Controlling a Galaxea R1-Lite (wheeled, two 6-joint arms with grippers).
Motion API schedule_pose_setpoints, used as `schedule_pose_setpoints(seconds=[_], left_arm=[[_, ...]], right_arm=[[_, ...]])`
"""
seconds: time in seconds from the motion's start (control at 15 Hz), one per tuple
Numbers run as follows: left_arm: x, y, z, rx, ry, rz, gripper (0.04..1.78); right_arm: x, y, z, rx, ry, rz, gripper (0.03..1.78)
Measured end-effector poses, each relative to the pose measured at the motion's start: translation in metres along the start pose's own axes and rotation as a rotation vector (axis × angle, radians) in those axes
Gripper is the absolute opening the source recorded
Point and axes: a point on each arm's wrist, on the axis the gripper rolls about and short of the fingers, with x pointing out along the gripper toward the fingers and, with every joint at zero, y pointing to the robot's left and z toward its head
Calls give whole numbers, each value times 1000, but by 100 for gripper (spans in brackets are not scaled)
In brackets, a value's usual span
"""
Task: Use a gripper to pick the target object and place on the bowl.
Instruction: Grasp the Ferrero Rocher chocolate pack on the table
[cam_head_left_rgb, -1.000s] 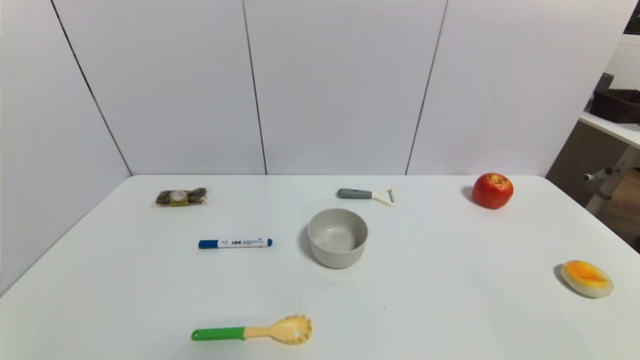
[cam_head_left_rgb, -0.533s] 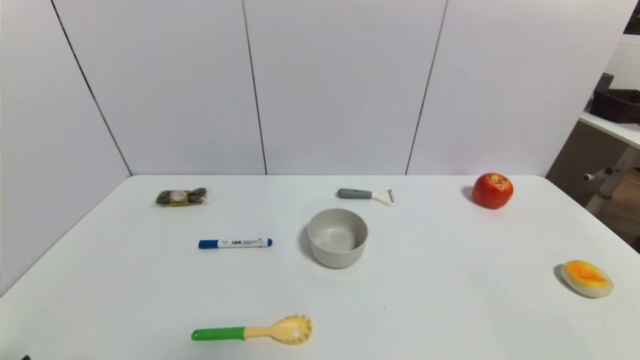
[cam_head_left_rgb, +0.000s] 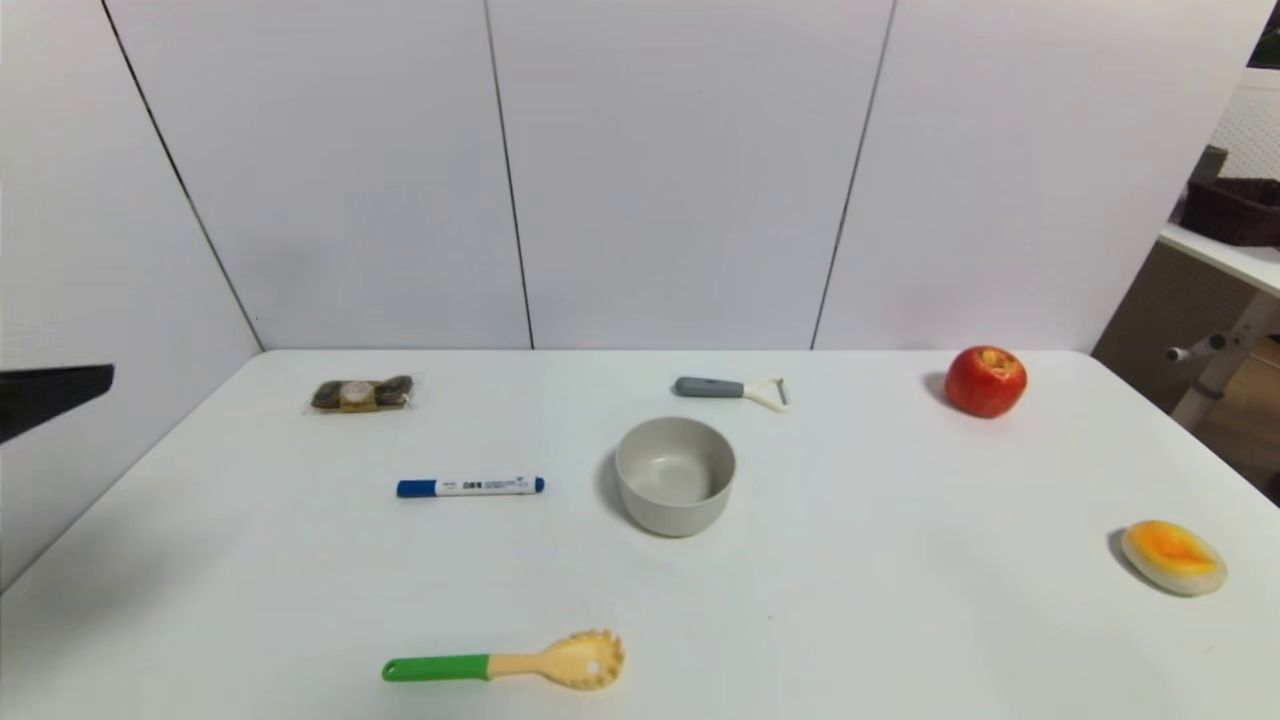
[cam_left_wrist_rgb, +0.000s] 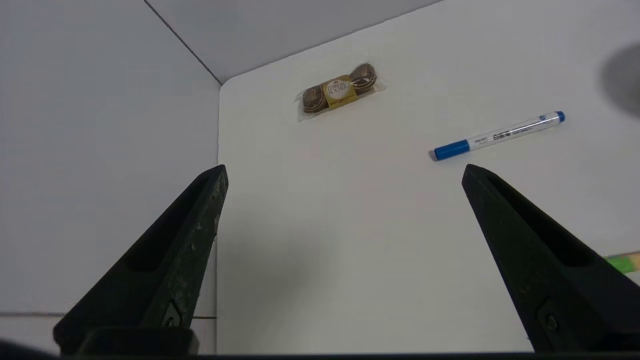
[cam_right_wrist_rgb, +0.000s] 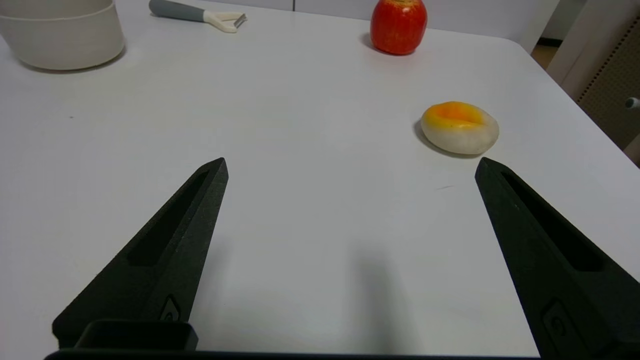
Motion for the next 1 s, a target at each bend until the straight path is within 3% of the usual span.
schedule_pose_setpoints(seconds=[0.2, 0.47, 0.73, 1.0], left_arm=[[52, 15, 27, 129, 129, -28, 169], [129, 25, 34, 308, 221, -128, 169], [202, 34, 24, 385, 190, -315, 169], [268, 51, -13, 358, 118, -506, 169]], right_arm=[[0, 0, 0, 0, 0, 0, 171], [0, 0, 0, 0, 0, 0, 171], [0, 0, 0, 0, 0, 0, 171], [0, 0, 0, 0, 0, 0, 171]])
